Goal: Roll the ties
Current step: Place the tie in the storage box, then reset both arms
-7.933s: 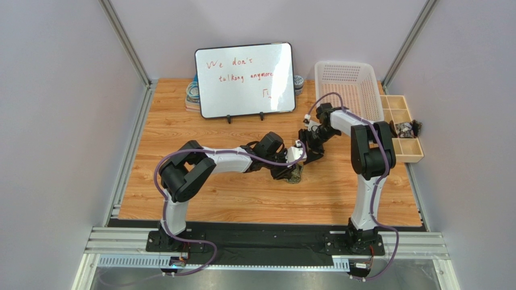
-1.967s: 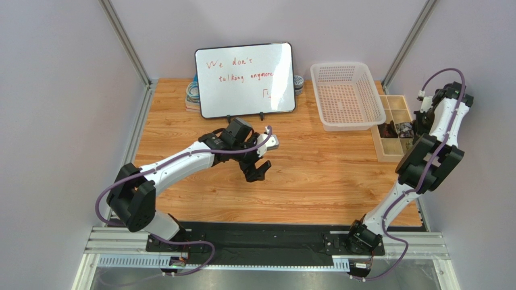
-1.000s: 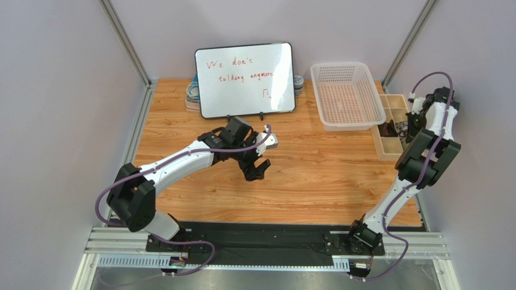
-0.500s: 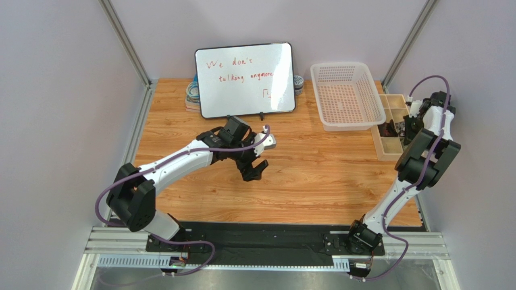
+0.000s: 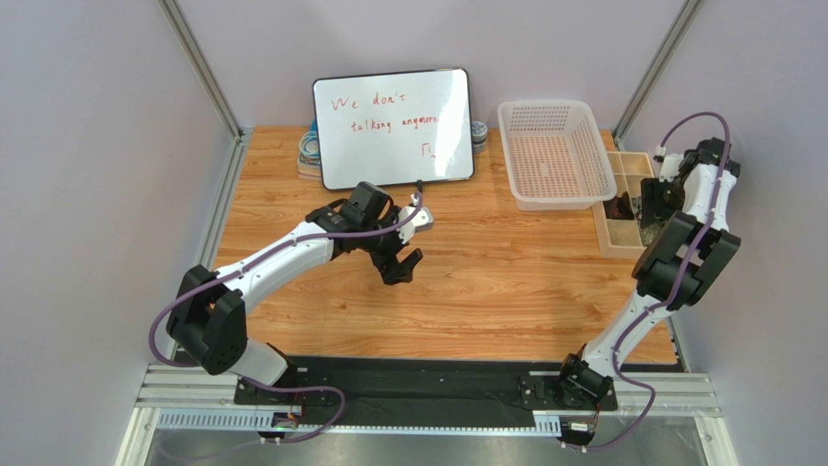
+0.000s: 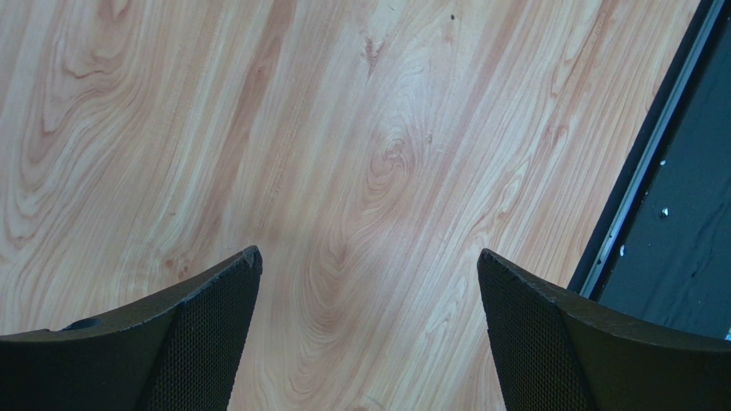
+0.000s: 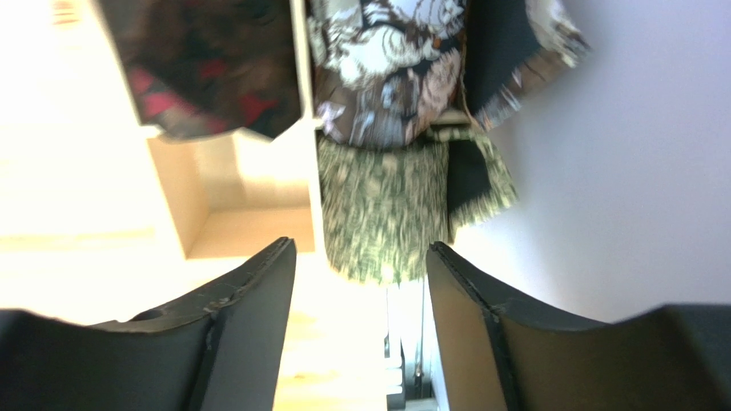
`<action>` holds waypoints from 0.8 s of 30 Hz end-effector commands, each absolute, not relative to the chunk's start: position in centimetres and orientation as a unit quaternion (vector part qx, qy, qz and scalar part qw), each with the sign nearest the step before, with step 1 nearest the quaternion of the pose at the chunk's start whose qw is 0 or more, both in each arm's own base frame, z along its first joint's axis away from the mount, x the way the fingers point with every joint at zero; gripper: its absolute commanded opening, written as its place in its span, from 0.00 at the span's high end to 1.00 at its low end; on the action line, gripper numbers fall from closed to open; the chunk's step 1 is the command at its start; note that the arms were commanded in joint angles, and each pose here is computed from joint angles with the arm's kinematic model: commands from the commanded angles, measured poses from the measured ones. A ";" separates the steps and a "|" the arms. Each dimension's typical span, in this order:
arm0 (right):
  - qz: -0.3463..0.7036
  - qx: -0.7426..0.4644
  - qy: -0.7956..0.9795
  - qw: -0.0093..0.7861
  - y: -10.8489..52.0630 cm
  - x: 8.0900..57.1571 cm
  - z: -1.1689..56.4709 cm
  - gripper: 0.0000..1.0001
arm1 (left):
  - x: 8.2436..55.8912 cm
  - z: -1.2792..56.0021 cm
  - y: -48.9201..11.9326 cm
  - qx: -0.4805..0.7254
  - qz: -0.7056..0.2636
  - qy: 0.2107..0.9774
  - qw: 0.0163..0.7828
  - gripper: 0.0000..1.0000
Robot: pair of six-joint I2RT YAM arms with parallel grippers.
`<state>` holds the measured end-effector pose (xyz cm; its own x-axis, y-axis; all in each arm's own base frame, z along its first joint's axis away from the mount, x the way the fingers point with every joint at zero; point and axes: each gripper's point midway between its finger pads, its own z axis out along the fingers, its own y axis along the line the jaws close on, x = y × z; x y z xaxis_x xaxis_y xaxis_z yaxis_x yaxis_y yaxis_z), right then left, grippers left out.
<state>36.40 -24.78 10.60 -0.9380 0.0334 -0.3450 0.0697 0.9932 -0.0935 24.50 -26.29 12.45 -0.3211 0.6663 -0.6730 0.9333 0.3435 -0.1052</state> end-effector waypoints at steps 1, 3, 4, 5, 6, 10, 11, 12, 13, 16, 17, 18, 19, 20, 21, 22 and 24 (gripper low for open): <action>-0.067 0.023 0.967 0.244 -23.4 36.4 18.3 0.36 | 25.2 14.6 -25.8 0.493 -0.259 0.774 0.300 0.01; -0.060 0.018 0.964 0.259 -22.4 36.0 20.0 0.34 | 25.4 15.3 -25.7 0.480 -0.262 0.778 0.308 0.01; -0.053 0.019 0.963 0.265 -21.9 36.0 20.7 0.34 | 25.8 15.7 -25.4 0.471 -0.261 0.782 0.314 0.01; -0.039 0.016 0.962 0.271 -20.9 35.9 21.3 0.32 | 26.0 16.0 -25.2 0.461 -0.264 0.786 0.316 0.01; -0.032 0.015 0.960 0.278 -20.2 35.8 21.9 0.29 | 26.1 16.2 -25.0 0.442 -0.269 0.796 0.313 0.01; 0.015 -0.005 0.951 0.309 -14.4 36.0 24.6 0.20 | 27.7 17.7 -22.5 0.366 -0.293 0.830 0.304 0.01; 0.030 -0.003 0.949 0.314 -12.9 36.0 24.8 0.19 | 27.7 17.6 -21.6 0.346 -0.294 0.841 0.293 0.01; 0.044 -0.003 0.949 0.311 -11.5 36.0 24.3 0.15 | 28.4 17.7 -20.2 0.315 -0.293 0.854 0.292 0.01; 0.060 -0.019 0.948 0.313 -9.3 36.2 24.3 0.13 | 28.4 18.0 -19.5 0.304 -0.297 0.856 0.295 0.01; 0.104 -0.040 0.942 0.316 -3.6 36.0 23.6 0.00 | 28.9 18.1 -16.0 0.266 -0.265 0.873 0.312 0.01; 0.114 -0.038 0.935 0.335 -2.2 36.2 24.2 0.00 | 28.9 18.0 -15.0 0.256 -0.253 0.878 0.315 0.01; 0.129 -0.058 0.933 0.331 0.2 36.1 23.7 0.00 | 28.9 17.4 -13.7 0.239 -0.236 0.888 0.312 0.01; 0.141 -0.058 0.938 0.312 1.5 35.4 21.8 0.00 | 28.9 17.1 -12.4 0.230 -0.205 0.897 0.317 0.01; 0.145 -0.069 0.932 0.324 2.6 35.3 21.7 0.00 | 28.3 16.5 -11.6 0.224 -0.189 0.906 0.306 0.01; 0.158 -0.087 0.932 0.315 4.9 34.8 21.0 0.00 | 27.6 15.3 -10.8 0.219 -0.175 0.915 0.291 0.01; 0.161 -0.091 0.939 0.290 5.7 33.7 18.9 0.00 | 27.2 15.0 -9.9 0.215 -0.153 0.920 0.289 0.00; 0.172 -0.116 0.937 0.281 7.9 32.5 17.8 0.00 | 26.5 14.2 -9.0 0.203 -0.134 0.928 0.283 0.01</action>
